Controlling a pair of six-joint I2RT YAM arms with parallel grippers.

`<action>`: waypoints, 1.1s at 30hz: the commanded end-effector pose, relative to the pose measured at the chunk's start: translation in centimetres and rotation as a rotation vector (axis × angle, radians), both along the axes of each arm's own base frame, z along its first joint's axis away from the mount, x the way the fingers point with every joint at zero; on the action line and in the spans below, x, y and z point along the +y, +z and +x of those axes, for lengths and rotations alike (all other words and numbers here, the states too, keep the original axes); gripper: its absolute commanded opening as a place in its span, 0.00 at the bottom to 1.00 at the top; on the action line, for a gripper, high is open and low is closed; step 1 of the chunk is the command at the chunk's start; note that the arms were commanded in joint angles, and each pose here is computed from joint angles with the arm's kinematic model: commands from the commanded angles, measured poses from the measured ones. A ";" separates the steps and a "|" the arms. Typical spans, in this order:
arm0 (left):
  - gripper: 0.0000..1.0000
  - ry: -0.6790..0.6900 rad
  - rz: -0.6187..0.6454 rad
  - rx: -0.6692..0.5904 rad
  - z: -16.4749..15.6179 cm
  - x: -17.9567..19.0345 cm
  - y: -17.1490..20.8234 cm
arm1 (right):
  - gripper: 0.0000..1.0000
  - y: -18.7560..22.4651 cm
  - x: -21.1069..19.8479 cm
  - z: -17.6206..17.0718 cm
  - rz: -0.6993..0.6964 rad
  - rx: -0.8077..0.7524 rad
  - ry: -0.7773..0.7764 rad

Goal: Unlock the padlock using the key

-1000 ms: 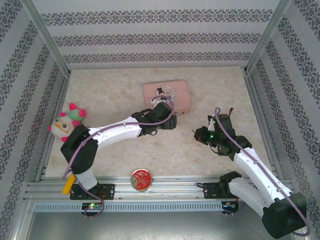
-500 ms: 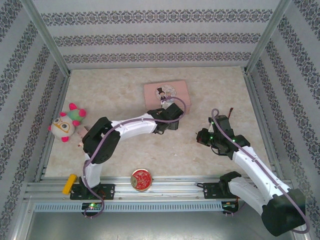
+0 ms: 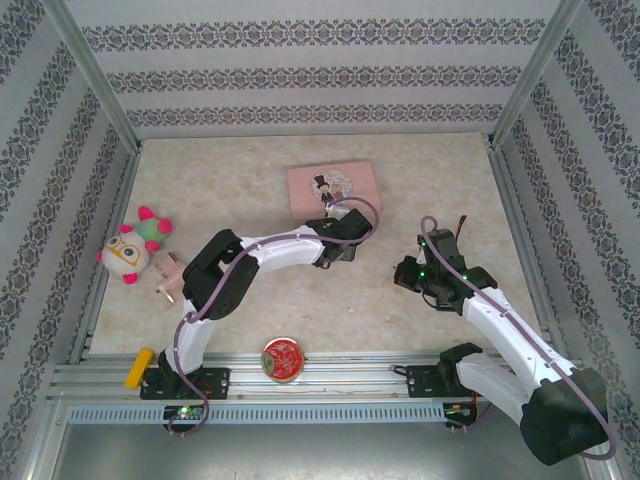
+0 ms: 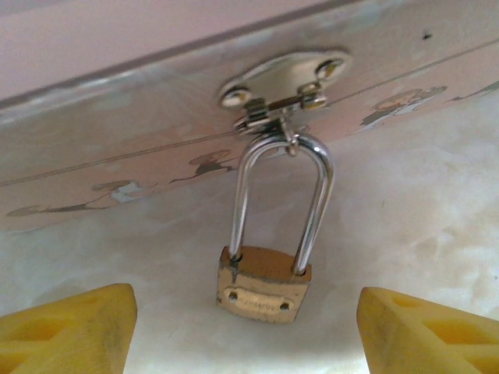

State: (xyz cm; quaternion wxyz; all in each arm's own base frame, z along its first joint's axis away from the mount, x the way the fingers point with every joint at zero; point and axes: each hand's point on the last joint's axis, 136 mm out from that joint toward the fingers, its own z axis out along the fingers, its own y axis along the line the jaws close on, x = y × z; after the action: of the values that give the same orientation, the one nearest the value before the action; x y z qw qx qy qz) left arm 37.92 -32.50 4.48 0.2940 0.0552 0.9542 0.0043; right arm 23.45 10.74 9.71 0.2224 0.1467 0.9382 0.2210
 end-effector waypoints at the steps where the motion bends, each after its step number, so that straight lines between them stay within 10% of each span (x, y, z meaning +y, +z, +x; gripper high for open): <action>1: 0.74 0.012 0.055 -0.008 1.1 0.7 -0.2 | 0.00 1.0 -0.2 1.1 -0.009 -0.044 -0.007; 33: 0.41 0.132 -0.049 -0.006 4.5 0.5 -3.5 | 0.00 1.8 0.7 1.7 0.042 -0.103 0.015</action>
State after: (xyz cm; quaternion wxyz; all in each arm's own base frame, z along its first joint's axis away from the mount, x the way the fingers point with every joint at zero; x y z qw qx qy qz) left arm 41.13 -32.53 2.27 0.2903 0.0042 0.9569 -0.0065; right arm 25.00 11.39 11.03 0.2574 0.1386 0.9249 0.2429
